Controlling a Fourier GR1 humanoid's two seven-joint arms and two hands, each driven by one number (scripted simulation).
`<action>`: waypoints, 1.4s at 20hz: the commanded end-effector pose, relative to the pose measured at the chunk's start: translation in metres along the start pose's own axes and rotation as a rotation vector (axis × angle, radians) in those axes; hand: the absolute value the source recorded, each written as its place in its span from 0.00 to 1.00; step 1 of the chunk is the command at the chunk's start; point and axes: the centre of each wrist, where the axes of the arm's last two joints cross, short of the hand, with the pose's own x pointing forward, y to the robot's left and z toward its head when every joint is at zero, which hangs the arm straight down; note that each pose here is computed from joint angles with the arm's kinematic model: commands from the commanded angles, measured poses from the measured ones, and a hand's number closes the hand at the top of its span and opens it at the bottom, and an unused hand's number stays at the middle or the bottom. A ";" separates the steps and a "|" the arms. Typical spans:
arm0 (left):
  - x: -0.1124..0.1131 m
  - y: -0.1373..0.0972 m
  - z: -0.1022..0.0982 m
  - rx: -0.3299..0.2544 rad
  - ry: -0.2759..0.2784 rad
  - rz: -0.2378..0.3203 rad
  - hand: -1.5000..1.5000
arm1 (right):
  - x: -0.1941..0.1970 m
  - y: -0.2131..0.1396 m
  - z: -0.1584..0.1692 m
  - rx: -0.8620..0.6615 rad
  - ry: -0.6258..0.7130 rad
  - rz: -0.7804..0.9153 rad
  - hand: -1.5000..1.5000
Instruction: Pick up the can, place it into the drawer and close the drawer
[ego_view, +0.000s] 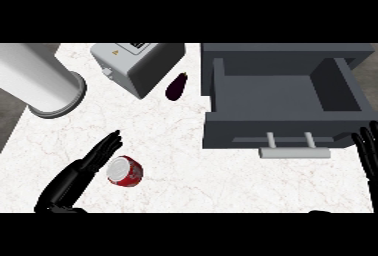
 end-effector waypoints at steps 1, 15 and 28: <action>-0.028 0.018 0.004 0.015 0.004 -0.004 0.00 | 0.007 0.007 0.004 0.013 -0.010 0.013 0.00; -0.058 0.046 0.018 0.020 0.036 -0.012 0.00 | 0.001 -0.013 0.004 -0.008 -0.003 -0.003 0.00; -0.097 0.036 0.005 0.052 0.111 -0.003 0.00 | 0.012 0.006 0.007 -0.018 -0.002 -0.007 0.00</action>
